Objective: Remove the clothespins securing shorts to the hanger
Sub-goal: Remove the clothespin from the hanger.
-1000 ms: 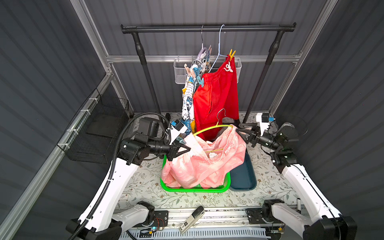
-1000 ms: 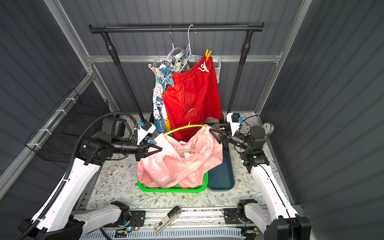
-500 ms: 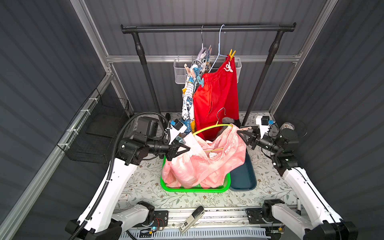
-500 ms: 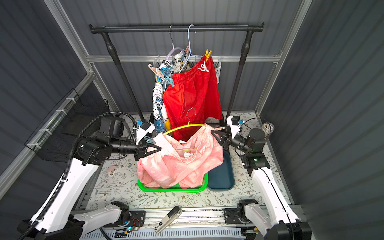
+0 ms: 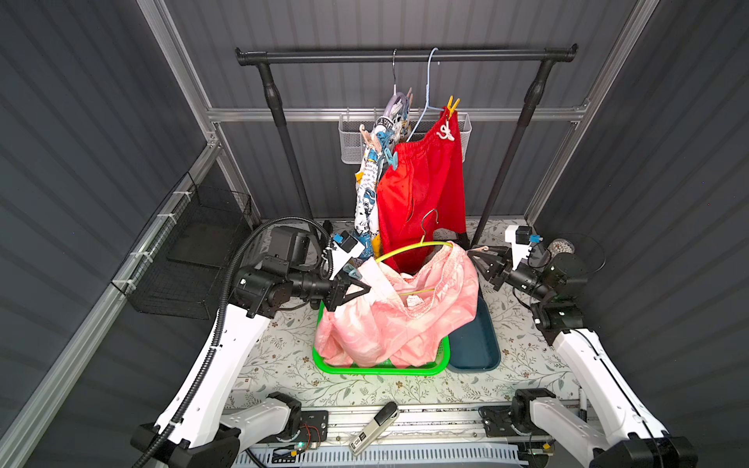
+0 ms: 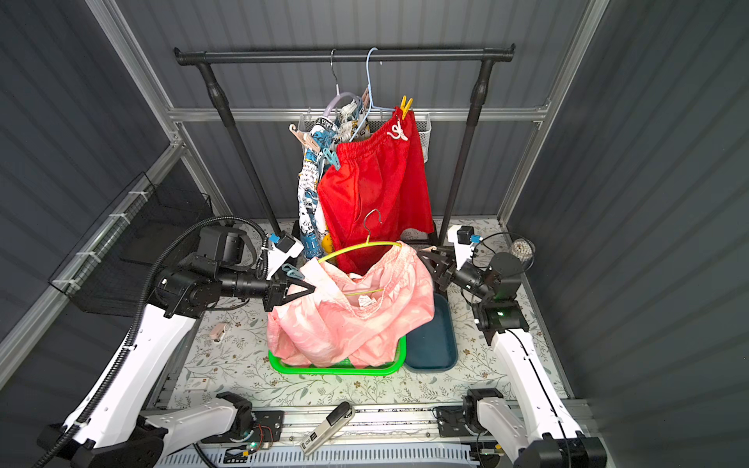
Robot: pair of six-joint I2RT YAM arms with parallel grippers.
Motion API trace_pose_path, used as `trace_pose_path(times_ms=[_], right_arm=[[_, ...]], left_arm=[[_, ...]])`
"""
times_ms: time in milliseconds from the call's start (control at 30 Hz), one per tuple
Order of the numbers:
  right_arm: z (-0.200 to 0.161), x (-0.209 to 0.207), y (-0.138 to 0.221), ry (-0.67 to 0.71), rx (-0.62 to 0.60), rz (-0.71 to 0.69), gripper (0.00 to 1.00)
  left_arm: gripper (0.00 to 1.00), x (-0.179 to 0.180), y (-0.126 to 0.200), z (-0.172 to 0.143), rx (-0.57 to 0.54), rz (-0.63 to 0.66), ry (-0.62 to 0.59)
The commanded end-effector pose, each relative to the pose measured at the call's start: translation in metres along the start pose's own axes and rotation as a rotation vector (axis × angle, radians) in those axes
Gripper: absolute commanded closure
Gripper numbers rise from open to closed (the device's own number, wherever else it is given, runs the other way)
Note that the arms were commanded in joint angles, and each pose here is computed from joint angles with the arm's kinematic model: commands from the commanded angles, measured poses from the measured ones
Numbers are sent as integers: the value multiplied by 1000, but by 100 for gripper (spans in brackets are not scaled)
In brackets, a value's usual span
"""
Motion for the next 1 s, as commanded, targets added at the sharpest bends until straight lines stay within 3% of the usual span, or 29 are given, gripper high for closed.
trace_pose_path(times_ms=[0,267,633,800,967], right_arm=[[1,0,1,7,-11,4,80],[-1,-4,-1,-8,-3,-13,100],[-3,-33,8,-38,-1,-203,100],[-19,-34,14,-211,65,-265,100],[-76,-16,28,-463,230,-396,100]], left_arm=[[100,-9,6,12,-45,-37,-56],[100,-8,6,14,-46,-36,-57],[100,15,16,17,-66,145,-23],[100,22,26,22,-106,230,-22],[100,15,29,24,-134,206,-52]])
Point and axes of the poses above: each gripper's point midway between its finger pads, its own y axis back along the fingers, its own x axis along the line the jaws close on, z = x × y, the point moved 4 cm from there along y, back along the fingers, and after that the axes turned 7 degrees about y, right-handed, at the moved point
